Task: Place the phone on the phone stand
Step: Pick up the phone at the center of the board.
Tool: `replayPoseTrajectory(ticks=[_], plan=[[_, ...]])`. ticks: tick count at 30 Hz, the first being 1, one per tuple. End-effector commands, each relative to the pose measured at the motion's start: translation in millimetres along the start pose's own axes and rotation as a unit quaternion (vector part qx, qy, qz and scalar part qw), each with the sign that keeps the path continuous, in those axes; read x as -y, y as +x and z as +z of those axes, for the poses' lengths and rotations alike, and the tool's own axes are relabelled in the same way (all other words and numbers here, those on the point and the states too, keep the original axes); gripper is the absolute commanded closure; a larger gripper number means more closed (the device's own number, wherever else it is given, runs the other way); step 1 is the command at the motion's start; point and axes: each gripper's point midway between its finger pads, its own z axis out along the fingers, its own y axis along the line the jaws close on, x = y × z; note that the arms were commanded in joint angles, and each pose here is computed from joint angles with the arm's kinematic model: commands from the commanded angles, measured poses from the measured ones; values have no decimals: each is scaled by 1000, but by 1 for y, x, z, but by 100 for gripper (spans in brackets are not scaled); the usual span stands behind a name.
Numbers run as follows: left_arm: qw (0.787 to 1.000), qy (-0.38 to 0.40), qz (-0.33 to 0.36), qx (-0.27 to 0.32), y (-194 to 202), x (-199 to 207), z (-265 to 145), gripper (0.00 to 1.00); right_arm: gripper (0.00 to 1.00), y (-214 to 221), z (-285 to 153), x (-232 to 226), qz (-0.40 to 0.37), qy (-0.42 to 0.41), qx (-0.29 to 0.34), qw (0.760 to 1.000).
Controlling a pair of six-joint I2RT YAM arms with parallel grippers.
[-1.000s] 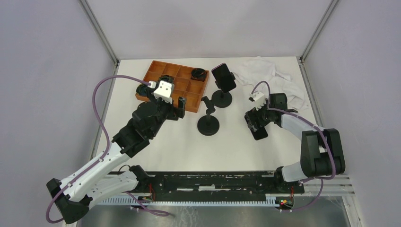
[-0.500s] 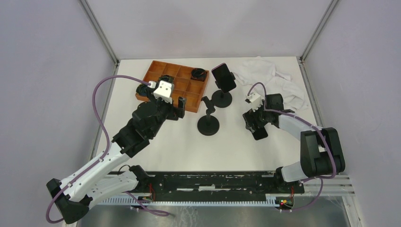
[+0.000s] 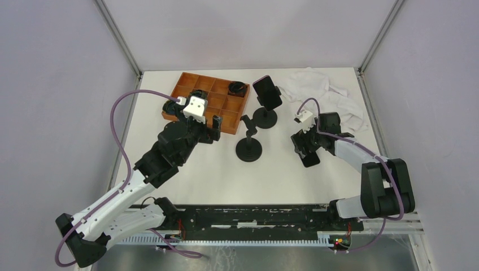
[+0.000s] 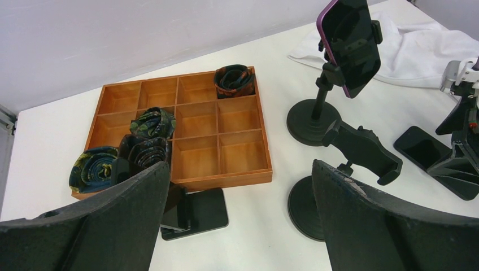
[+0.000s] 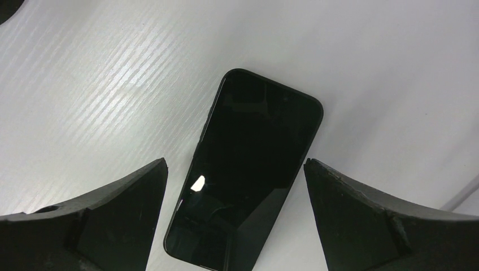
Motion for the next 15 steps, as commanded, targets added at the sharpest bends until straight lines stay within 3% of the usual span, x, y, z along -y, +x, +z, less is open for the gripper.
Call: replayPoseTrajectory(ticks=[1,15], plan=[[1000,-6,9,23,-12,-5,0,0,2,-11,-6,15,-8,35,24,999],[1000,-7,9,23,-12,-5,0,0,2,-1,1,16,8,37,7,999]])
